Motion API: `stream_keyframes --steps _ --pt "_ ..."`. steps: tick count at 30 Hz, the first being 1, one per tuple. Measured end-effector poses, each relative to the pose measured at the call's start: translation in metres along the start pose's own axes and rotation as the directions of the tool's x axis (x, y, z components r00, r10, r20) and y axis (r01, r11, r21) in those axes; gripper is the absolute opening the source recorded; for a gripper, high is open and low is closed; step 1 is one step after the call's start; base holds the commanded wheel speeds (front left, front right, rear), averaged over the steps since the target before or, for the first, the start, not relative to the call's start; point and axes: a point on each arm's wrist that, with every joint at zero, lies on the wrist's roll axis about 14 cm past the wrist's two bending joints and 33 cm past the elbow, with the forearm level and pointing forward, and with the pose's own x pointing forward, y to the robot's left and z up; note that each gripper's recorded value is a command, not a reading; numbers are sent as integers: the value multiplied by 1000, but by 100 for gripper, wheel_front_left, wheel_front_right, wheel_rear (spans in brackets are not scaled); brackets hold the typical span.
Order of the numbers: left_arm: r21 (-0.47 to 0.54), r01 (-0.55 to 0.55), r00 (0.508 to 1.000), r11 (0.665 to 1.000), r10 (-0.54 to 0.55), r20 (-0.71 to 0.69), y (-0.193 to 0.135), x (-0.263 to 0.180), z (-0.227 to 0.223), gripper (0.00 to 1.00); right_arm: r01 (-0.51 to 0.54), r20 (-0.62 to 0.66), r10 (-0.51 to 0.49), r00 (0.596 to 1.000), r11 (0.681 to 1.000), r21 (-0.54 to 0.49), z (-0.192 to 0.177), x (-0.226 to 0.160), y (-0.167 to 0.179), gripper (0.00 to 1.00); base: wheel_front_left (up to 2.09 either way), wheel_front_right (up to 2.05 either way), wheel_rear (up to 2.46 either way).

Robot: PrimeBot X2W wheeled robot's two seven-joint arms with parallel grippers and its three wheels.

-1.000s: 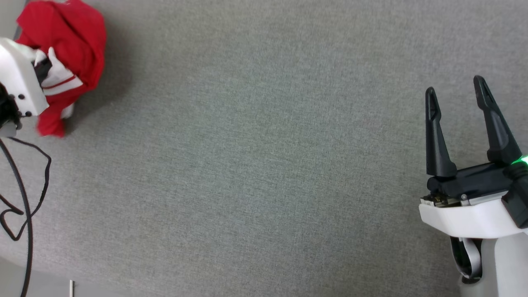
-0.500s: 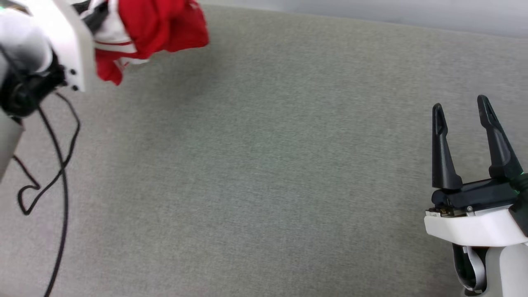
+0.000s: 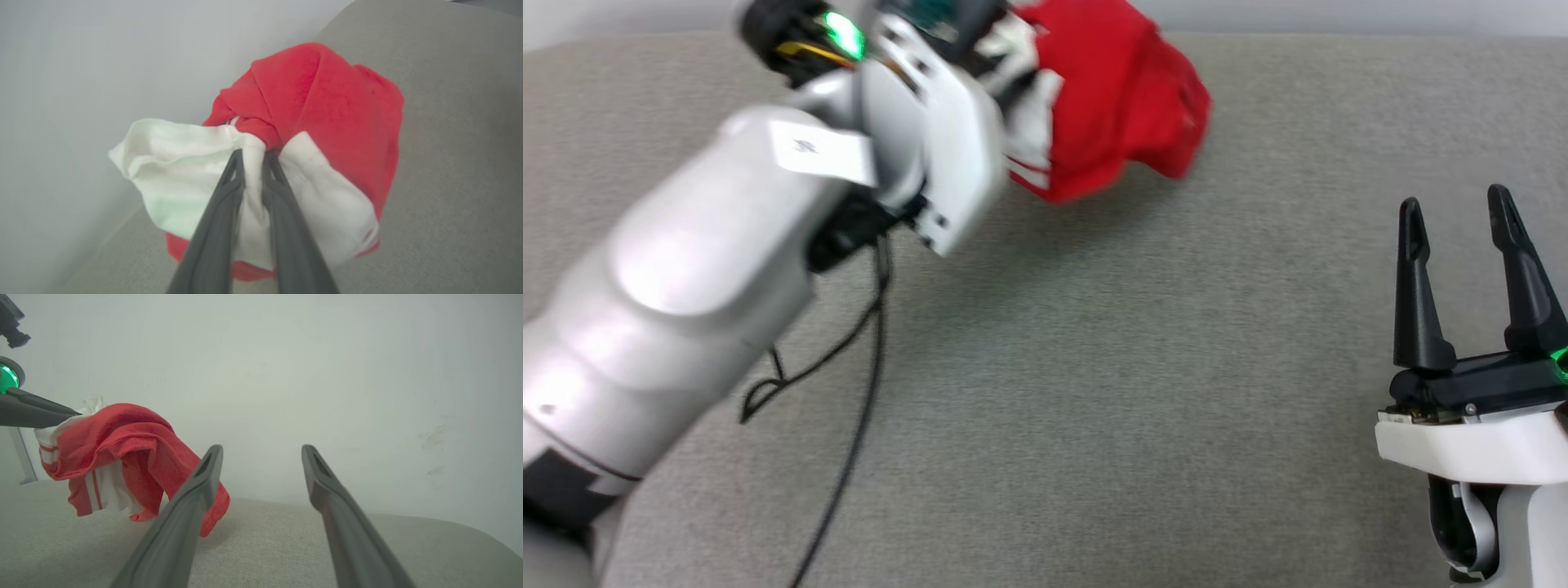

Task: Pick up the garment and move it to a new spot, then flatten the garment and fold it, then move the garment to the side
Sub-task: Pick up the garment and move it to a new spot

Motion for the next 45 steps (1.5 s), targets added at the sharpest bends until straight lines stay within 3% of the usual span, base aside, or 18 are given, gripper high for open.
stream_keyframes --steps 5,12,18,22,23,24,25,32,36,41,45 --pt "36 195 981 980 -194 -15 -72 35 -7 0 57 -11 -57 998 998 -23 1 -9 -21 100 0 0 0" --pt "5 396 912 918 -393 -115 -155 55 -52 0 100 -36 -101 994 994 -42 -5 -16 -37 100 0 0 0" --pt "-60 515 797 855 -503 -334 -218 35 -122 0 113 -44 -115 992 993 -44 -9 -16 -43 100 0 0 0" --pt "-53 525 781 850 -505 -366 -223 30 -129 0 117 -45 -119 992 992 -44 -11 -15 -44 100 0 0 0" --pt "-58 523 785 850 -508 -355 -224 29 -128 7 116 -45 -118 992 992 -43 -10 -15 -44 100 0 0 0" --pt "-60 518 794 854 -505 -337 -223 30 -126 90 117 -44 -119 992 992 -43 -10 -14 -44 100 0 0 0" --pt "-55 509 806 859 -499 -317 -220 30 -124 100 115 -43 -117 992 992 -41 -10 -14 -43 100 0 0 0" --pt "-5 411 909 912 -410 -77 -189 34 -74 100 97 -39 -98 994 995 -31 -3 -19 -34 100 0 0 0" --pt "-13 299 951 954 -296 92 -162 26 -37 100 82 -50 -83 995 996 -25 -1 -28 -27 100 0 0 0" --pt "-60 93 961 994 -74 266 -115 -1 -10 100 62 -52 -62 997 998 -10 2 -34 -17 100 0 0 0" --pt "-132 -76 929 988 118 350 -78 -30 -9 100 48 -65 -48 997 999 1 1 -40 -11 100 0 0 0"
